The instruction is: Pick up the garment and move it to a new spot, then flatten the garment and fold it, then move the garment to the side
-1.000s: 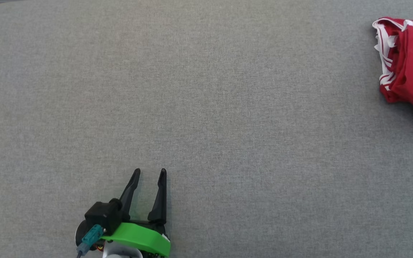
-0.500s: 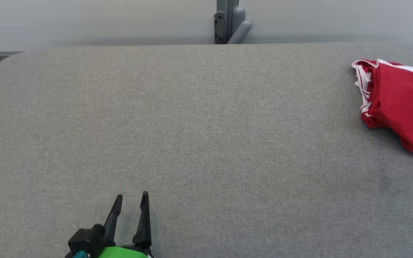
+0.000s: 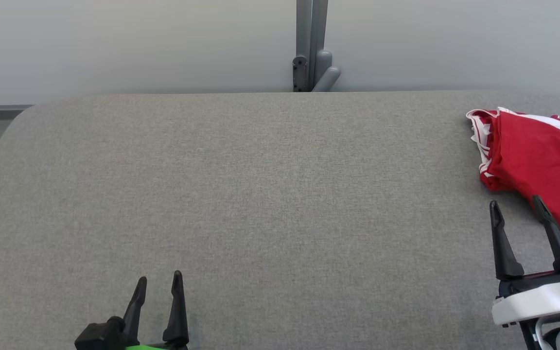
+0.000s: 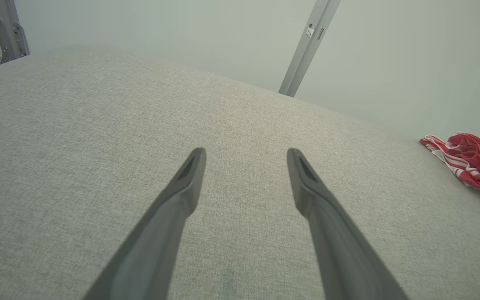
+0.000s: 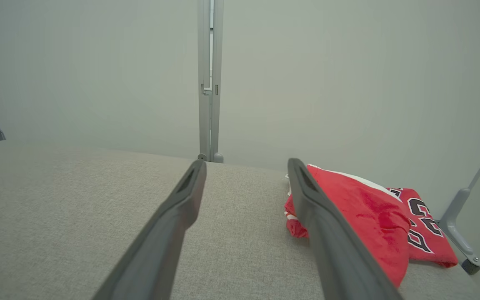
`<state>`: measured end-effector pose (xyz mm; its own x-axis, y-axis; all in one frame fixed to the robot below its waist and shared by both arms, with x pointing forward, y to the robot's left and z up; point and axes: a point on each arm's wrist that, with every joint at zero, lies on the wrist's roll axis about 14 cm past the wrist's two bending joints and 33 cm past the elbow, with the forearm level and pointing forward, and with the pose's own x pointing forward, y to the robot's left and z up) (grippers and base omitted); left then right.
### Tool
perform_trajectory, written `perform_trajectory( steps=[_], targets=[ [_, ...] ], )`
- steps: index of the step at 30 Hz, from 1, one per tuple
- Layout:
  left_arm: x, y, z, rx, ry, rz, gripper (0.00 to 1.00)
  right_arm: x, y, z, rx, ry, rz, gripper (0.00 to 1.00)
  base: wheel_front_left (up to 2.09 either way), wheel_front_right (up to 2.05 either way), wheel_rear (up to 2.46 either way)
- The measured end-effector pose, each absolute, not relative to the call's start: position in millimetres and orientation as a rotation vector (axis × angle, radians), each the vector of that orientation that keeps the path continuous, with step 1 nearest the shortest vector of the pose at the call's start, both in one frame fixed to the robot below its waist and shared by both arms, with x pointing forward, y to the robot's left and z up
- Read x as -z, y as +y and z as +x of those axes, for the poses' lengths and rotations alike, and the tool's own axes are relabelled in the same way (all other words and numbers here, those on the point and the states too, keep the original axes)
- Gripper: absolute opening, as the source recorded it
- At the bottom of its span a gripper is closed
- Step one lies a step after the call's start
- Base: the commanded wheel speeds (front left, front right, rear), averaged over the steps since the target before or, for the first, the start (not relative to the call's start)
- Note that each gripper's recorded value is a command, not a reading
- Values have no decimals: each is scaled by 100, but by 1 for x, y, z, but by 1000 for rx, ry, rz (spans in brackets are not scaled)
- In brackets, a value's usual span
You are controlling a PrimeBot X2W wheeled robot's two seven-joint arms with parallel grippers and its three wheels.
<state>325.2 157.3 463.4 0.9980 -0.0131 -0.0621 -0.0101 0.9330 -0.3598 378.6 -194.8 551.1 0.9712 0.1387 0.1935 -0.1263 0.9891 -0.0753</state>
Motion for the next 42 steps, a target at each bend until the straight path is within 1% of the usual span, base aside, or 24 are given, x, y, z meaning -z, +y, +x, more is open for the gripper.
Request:
perform_trajectory(
  steps=[2, 6, 10, 17, 25, 42],
  targets=[
    [-464, 159, 324, 0, 61, -362, 100, -554, -190, 371, -124, -216, -40, 100, 0, 0, 0],
    [-465, 160, 323, 3, 55, -364, 100, -535, -188, 357, -104, -162, -22, 100, 0, 0, 0],
    [-465, 162, 324, -1, 53, -364, 100, -517, -177, 348, -123, -107, 1, 100, 0, 0, 0],
    [-461, 161, 322, 9, 68, -365, 100, -512, -169, 347, -126, -92, -2, 100, 0, 0, 0],
    [-461, 164, 322, 11, 64, -360, 100, -508, -191, 344, -47, -79, 10, 100, 0, 0, 0],
    [-462, 163, 322, 22, 59, -356, 100, -503, -199, 341, -18, -67, 39, 100, 0, 0, 0]
  ],
)
